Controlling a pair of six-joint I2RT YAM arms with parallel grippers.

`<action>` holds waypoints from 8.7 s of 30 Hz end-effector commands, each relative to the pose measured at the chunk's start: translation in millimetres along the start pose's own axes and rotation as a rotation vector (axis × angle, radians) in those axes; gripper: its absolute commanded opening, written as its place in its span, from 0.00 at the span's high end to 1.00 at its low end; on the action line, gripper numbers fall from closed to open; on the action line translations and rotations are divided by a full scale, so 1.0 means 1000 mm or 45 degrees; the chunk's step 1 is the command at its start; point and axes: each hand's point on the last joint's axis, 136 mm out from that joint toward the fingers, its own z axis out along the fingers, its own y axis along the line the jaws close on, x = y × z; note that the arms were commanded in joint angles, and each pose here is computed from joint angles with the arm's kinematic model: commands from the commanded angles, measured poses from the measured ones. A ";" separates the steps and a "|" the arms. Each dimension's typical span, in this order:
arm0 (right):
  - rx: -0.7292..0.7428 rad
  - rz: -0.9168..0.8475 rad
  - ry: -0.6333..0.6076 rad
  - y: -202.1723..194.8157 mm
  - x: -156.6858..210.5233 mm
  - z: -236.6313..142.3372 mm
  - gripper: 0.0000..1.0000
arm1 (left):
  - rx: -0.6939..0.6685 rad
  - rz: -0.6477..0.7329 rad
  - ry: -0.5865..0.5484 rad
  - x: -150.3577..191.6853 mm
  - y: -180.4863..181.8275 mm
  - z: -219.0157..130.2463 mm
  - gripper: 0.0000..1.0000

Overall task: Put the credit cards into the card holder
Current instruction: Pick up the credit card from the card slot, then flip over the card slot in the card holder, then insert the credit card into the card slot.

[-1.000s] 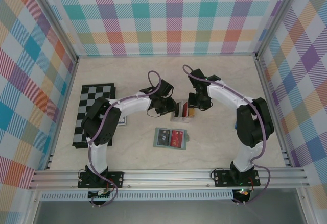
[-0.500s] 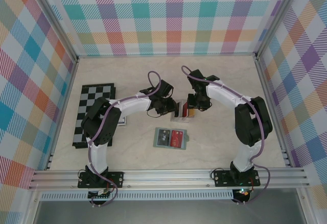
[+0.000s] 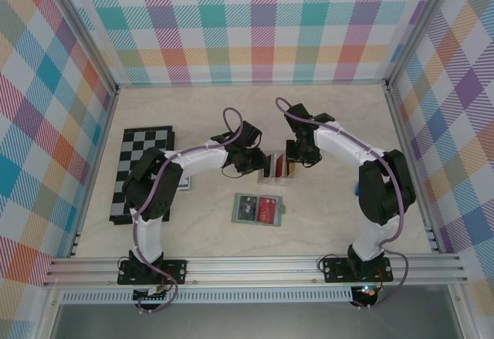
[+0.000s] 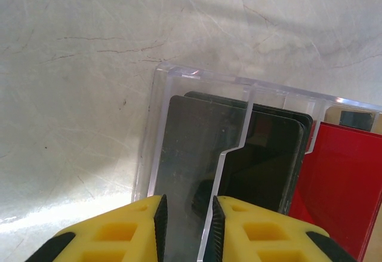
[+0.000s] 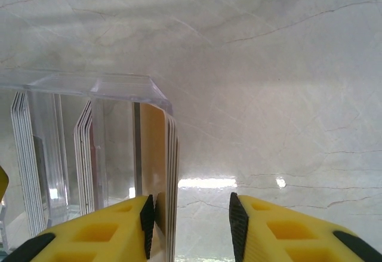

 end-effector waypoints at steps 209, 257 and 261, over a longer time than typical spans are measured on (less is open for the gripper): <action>-0.686 -0.048 0.043 0.149 0.138 -0.032 0.97 | -0.265 -0.153 -0.029 0.111 0.128 -0.069 0.73; -0.556 -0.003 0.070 0.125 0.142 -0.021 0.97 | -0.026 -0.086 0.126 0.133 0.063 -0.051 0.90; -0.545 0.015 0.072 0.120 0.142 -0.021 0.97 | -0.014 -0.060 0.091 0.131 0.059 -0.058 0.88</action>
